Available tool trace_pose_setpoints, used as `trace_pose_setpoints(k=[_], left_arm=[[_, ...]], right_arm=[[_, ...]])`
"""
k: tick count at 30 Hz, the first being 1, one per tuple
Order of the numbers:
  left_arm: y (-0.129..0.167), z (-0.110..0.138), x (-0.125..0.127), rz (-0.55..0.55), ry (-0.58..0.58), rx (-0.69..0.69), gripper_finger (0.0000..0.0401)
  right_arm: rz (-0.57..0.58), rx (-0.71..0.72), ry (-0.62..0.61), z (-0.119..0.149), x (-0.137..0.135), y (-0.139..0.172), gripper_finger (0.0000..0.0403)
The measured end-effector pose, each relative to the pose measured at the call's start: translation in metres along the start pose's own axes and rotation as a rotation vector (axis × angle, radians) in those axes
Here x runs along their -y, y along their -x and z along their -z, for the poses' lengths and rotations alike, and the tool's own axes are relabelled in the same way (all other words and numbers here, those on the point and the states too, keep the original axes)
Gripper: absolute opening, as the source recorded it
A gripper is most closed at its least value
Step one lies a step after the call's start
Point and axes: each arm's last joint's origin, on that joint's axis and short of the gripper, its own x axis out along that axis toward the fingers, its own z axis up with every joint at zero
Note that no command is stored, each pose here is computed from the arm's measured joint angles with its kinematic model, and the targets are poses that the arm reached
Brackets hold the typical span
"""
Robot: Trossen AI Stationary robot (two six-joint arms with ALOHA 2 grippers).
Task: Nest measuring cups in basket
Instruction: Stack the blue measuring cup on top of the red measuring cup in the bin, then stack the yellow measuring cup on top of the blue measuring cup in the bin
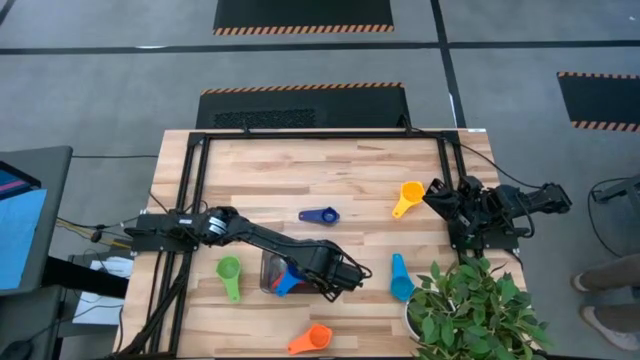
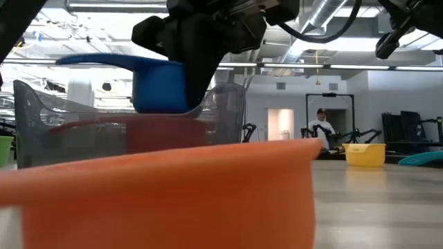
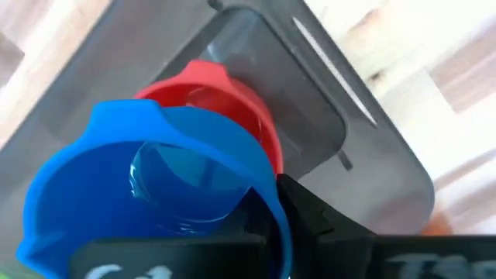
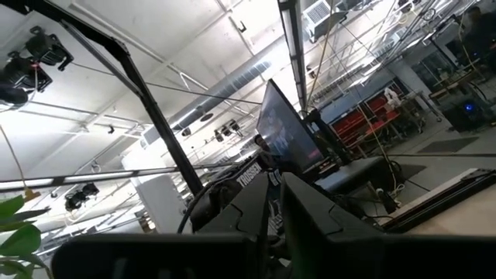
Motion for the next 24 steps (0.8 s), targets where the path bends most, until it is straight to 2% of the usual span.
trace_pose_setpoints(k=[4,17,24], left_arm=[[-0.0044,-0.0003,0.0017,-0.001,0.016,-0.017,0.0010],[-0.0048,-0.0004,0.0011,-0.013,0.068,-0.008,0.0104],[-0.0045,0.0035,-0.0048,-0.081,0.117,-0.033,0.0123]], right_arm=[[0.000,0.000,0.000,0.0000,0.0000,0.0000,0.0064],[0.003,-0.004,0.002,0.0004,0.0002,0.0000,0.0064],[0.003,-0.004,0.003,0.0004,0.0002,0.0000,0.0064]])
